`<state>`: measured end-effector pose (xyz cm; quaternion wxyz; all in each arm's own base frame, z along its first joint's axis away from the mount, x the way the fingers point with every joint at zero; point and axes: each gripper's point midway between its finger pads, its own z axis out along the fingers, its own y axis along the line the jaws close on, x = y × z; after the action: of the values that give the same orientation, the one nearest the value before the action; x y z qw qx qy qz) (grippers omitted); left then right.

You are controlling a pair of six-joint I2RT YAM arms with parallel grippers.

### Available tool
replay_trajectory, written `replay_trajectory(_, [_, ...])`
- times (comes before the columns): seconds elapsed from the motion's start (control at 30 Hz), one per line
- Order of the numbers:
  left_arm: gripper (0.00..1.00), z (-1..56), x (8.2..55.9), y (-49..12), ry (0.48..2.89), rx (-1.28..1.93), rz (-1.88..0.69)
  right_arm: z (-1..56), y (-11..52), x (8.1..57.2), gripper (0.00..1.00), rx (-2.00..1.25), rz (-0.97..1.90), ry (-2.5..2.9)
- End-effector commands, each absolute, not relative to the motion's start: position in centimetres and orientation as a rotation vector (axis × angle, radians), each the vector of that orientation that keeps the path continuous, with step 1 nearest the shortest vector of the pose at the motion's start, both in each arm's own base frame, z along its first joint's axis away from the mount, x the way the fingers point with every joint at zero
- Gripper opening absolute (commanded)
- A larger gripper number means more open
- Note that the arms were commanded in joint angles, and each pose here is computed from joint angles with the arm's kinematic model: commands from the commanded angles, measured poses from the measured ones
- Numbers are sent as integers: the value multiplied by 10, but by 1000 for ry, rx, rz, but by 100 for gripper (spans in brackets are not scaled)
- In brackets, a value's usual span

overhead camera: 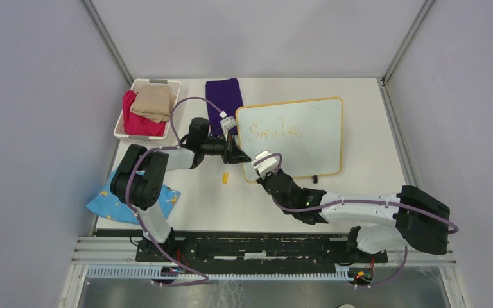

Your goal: Write a sentence on the whiteboard

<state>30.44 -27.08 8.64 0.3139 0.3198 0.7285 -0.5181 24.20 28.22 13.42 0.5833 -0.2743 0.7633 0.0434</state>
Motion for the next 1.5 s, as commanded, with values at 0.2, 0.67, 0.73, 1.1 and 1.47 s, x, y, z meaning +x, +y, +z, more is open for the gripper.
replay_trajectory(0.2, [2, 16, 303, -255, 2137, 839, -1129, 139, 266, 242, 0, -571, 73, 1788])
replay_trajectory(0.67, [2, 16, 303, -255, 2137, 839, -1130, 129, 261, 235, 0, -587, 93, 1814])
replay_trajectory(0.73, [2, 16, 303, -255, 2138, 839, -1130, 129, 264, 234, 0, -596, 115, 1816])
replay_trajectory(1.1, [2, 15, 302, -255, 2139, 842, -1131, 139, 284, 233, 0, -608, 206, 1788])
replay_trajectory(1.47, [2, 15, 301, -256, 2140, 843, -1134, 154, 295, 240, 0, -587, 220, 1762])
